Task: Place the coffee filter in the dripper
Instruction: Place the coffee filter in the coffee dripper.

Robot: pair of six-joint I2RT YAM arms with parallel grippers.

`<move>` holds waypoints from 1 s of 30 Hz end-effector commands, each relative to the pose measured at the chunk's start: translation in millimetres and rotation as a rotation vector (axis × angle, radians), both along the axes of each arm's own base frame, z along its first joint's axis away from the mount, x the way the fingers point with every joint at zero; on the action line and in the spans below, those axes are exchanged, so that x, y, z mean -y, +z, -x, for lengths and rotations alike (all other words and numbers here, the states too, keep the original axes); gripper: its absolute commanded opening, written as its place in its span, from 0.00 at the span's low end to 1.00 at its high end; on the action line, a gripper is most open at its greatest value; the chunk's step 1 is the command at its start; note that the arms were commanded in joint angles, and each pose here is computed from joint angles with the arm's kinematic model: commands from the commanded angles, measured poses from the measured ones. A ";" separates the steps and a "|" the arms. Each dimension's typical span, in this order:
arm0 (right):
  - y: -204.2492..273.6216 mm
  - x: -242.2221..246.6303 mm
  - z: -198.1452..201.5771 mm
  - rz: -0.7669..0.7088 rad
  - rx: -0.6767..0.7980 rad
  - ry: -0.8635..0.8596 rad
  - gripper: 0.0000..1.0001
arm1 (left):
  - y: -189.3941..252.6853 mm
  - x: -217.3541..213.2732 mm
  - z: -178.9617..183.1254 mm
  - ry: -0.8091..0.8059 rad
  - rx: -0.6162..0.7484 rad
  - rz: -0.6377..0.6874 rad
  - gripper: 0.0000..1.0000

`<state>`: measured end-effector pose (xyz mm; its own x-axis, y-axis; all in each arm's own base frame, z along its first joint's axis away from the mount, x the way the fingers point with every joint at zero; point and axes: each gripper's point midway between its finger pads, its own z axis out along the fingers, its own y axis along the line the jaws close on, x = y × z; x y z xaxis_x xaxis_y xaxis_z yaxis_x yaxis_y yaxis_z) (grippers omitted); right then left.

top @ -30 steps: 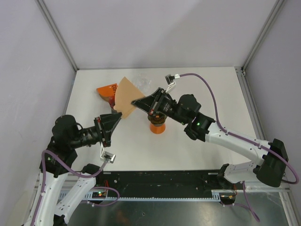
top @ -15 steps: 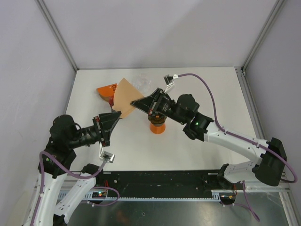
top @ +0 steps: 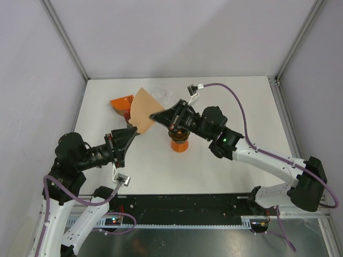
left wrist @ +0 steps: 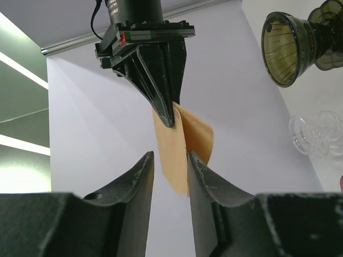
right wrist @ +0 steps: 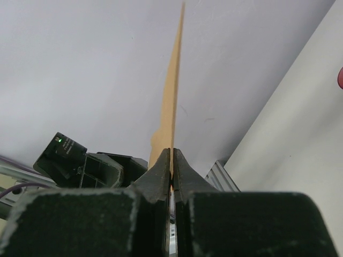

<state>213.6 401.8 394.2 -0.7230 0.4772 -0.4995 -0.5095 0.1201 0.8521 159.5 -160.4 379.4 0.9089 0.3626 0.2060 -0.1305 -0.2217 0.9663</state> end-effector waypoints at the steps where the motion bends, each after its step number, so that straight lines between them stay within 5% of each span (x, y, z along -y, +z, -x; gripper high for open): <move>1: 13.4 3.0 1.1 -0.032 0.040 0.000 0.00 | 6.9 0.9 3.0 -0.011 0.042 0.009 0.37; 30: 10.2 -9.4 12.9 -0.048 0.031 0.073 0.00 | 4.1 5.9 -15.9 -0.010 0.097 -0.033 0.32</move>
